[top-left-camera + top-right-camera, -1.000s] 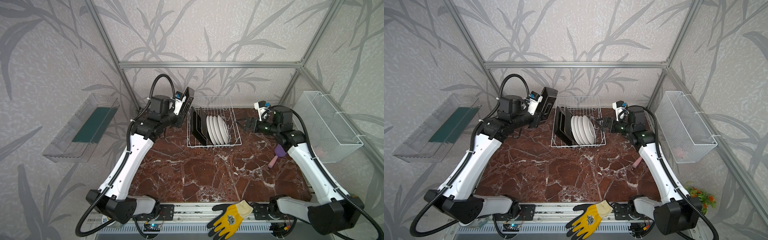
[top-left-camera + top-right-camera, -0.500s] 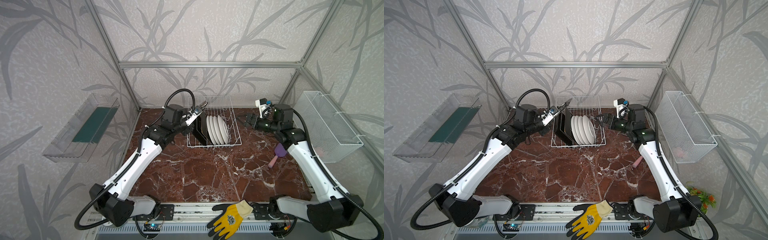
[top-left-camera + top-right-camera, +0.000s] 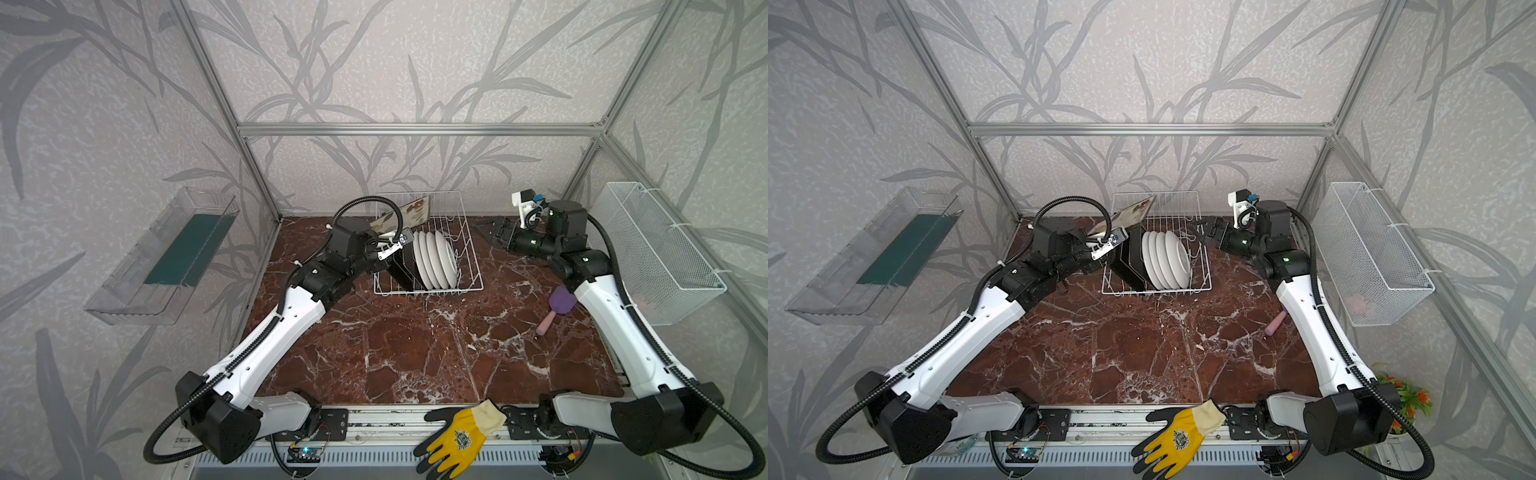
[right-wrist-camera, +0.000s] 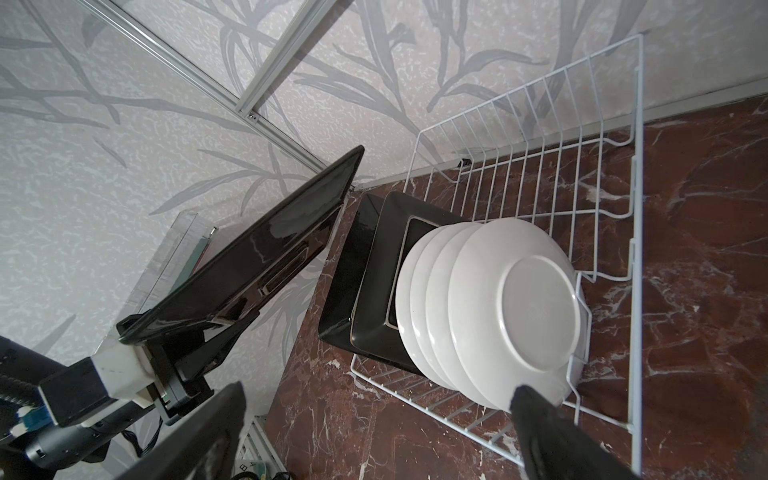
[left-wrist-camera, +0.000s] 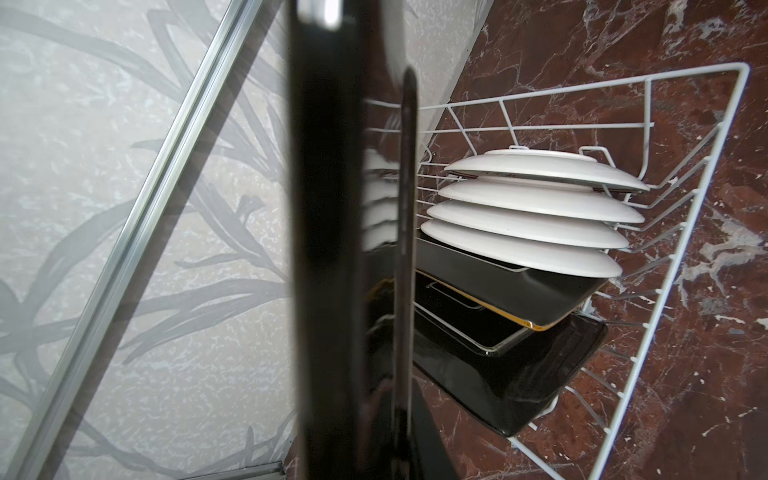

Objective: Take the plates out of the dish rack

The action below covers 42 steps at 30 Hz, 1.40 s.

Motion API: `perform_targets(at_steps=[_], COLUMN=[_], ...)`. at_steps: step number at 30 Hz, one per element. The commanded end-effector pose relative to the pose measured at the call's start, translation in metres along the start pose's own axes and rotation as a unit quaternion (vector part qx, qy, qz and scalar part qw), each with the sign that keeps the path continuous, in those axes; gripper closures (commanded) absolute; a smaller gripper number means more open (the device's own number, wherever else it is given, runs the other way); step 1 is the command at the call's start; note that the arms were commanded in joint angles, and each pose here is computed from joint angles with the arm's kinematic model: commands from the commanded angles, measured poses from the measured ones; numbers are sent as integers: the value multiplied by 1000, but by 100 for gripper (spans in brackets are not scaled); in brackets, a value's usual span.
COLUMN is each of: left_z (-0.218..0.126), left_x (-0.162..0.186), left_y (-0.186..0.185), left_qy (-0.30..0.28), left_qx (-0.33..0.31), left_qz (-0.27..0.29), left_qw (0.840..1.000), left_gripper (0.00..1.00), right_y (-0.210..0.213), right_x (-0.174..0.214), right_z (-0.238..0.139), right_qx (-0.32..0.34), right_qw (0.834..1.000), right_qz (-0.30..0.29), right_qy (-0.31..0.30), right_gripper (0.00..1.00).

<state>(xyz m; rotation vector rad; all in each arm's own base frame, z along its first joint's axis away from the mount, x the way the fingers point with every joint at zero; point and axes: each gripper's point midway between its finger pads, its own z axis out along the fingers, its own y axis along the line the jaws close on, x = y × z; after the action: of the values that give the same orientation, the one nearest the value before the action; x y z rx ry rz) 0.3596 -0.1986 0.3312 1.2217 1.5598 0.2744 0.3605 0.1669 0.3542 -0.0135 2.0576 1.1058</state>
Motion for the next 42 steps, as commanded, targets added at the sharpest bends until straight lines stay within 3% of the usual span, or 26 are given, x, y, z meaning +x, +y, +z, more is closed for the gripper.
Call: perform_targets(at_steps=[1, 7, 13, 21, 25, 38, 42], left_z=[-57, -50, -47, -41, -40, -31, -29], left_x=[-70, -74, -87, -95, -96, -89, -88], left_y=[83, 72, 67, 62, 61, 52, 50], left_qy=[-132, -136, -150, -154, -155, -146, -143], left_qx=[-174, -189, -227, -249, -254, -245, -242], left_qz=[41, 105, 165, 199, 197, 195, 195], left_qw=[975, 967, 948, 935, 934, 938, 940], left_gripper=[100, 100, 100, 100, 100, 100, 100], right_y=[18, 27, 39, 50, 39, 40, 43], right_x=[-12, -14, -12, -7, -1, 16, 21], right_z=[-1, 7, 25, 55, 68, 96, 99], right_qx=[-31, -56, -67, -51, -28, -39, -42], right_qw=[999, 998, 997, 995, 994, 988, 988], right_qz=[-1, 32, 45, 72, 97, 132, 133], right_qy=[-10, 2, 19, 38, 42, 65, 72], right_gripper=[1, 1, 1, 0, 8, 42, 48])
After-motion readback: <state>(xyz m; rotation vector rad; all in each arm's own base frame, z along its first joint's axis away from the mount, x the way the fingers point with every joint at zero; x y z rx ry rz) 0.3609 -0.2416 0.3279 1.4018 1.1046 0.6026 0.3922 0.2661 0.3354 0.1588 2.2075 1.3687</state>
